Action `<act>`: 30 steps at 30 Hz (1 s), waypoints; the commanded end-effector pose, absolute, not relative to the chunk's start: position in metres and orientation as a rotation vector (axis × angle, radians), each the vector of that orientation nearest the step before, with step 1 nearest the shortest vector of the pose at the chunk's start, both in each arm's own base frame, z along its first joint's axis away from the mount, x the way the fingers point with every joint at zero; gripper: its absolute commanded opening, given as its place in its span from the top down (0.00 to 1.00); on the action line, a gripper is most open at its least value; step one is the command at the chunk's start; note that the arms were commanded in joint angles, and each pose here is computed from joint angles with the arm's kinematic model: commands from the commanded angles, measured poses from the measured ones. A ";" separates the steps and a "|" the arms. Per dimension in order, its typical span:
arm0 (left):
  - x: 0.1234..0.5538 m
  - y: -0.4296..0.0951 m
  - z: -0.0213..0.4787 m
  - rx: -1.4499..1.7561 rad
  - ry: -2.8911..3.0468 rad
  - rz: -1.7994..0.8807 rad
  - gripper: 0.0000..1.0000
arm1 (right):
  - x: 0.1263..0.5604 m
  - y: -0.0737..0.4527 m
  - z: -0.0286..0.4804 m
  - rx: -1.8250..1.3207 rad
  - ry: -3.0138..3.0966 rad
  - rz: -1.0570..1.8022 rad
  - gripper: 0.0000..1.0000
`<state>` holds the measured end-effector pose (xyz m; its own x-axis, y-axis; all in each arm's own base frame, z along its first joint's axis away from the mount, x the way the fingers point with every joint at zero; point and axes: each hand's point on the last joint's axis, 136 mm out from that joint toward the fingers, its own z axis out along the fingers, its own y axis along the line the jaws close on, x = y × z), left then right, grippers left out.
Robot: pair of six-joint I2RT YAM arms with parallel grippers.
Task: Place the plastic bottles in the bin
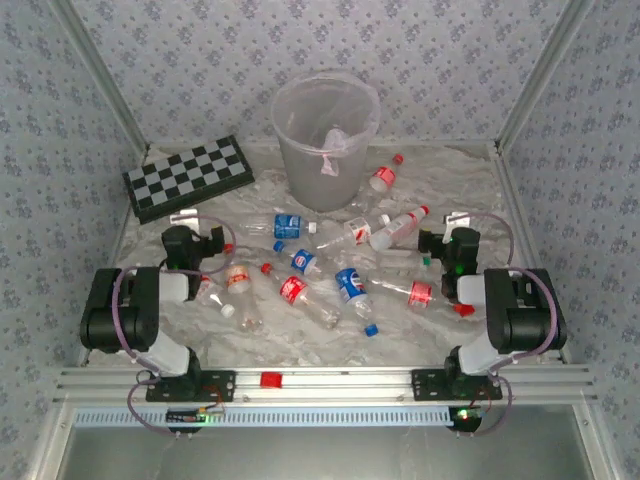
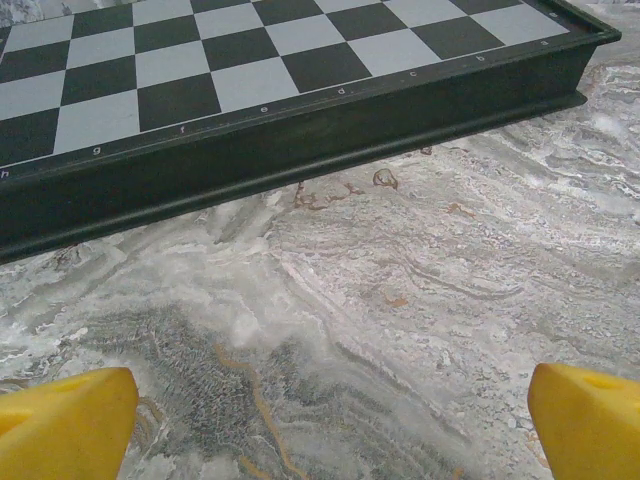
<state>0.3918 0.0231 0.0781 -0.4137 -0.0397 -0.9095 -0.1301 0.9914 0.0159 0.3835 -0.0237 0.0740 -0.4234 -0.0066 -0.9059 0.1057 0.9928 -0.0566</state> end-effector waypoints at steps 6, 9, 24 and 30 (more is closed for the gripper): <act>0.397 0.021 0.089 -0.117 1.959 0.081 0.00 | 0.390 -0.026 0.085 0.077 1.971 -0.130 0.00; 0.397 0.022 0.088 -0.118 1.960 0.083 0.00 | 0.390 -0.026 0.085 0.077 1.971 -0.130 0.00; 0.398 0.022 0.089 -0.121 1.962 0.069 0.00 | 0.391 -0.028 0.084 0.086 1.977 -0.125 0.00; 0.397 0.028 0.094 -0.157 1.952 0.096 0.00 | 0.390 -0.027 0.085 0.084 1.971 -0.119 0.00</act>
<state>0.3916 0.0232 0.0779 -0.4149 -0.0417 -0.9089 -0.1302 0.9914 0.0139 0.3839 -0.0261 0.0746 -0.4221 -0.0039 -0.9066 0.1116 0.9922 -0.0562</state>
